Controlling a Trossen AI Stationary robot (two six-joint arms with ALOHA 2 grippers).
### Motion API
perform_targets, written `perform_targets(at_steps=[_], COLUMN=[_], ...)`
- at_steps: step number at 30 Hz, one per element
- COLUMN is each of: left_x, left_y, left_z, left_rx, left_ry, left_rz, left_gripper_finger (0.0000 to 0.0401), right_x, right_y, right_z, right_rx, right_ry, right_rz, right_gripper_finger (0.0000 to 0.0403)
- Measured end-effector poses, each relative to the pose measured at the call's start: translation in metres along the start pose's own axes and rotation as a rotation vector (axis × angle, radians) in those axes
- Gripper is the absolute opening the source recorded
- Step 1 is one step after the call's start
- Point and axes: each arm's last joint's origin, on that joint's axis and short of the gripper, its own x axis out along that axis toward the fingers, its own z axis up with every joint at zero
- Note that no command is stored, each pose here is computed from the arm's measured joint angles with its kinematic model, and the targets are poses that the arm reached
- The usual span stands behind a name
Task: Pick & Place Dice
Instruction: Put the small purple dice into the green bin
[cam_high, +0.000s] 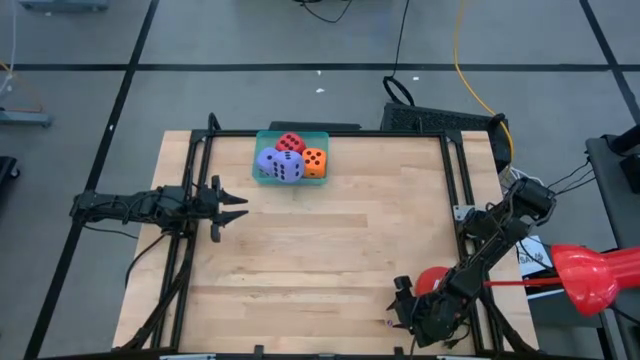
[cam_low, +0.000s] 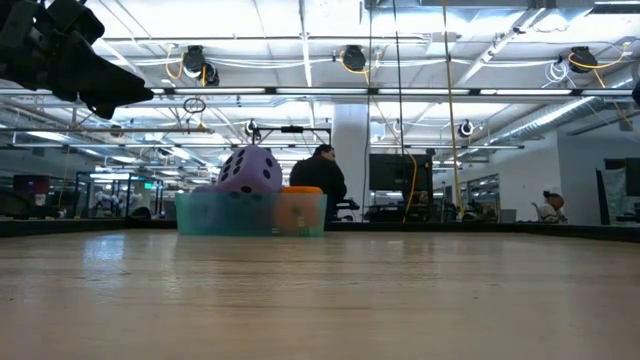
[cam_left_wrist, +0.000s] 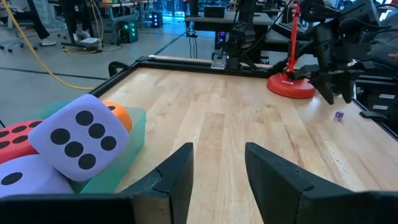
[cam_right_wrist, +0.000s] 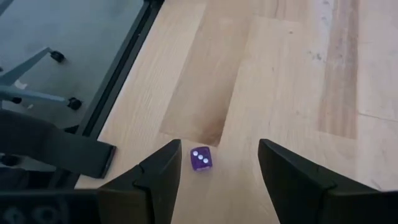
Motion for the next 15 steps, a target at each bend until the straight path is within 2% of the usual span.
perform_targets(at_steps=[4,9,15], left_x=[0.0,0.0,0.0], left_y=[0.0,0.0,0.0], left_z=[0.0,0.0,0.0], left_rx=[0.0,0.0,0.0], left_ry=[0.0,0.0,0.0], left_rz=[0.0,0.0,0.0], left_gripper_finger=[0.0152,0.0152,0.0152], right_x=[0.009,0.018,0.021], right_y=[0.002,0.006,0.003], right_z=[-0.004,-0.008,-0.007], right_rx=[-0.019,-0.037,-0.047], right_ry=[0.009,0.035,0.034], right_rz=[0.01,0.078,0.07], right_gripper_finger=[0.0203,0.0203,0.0203])
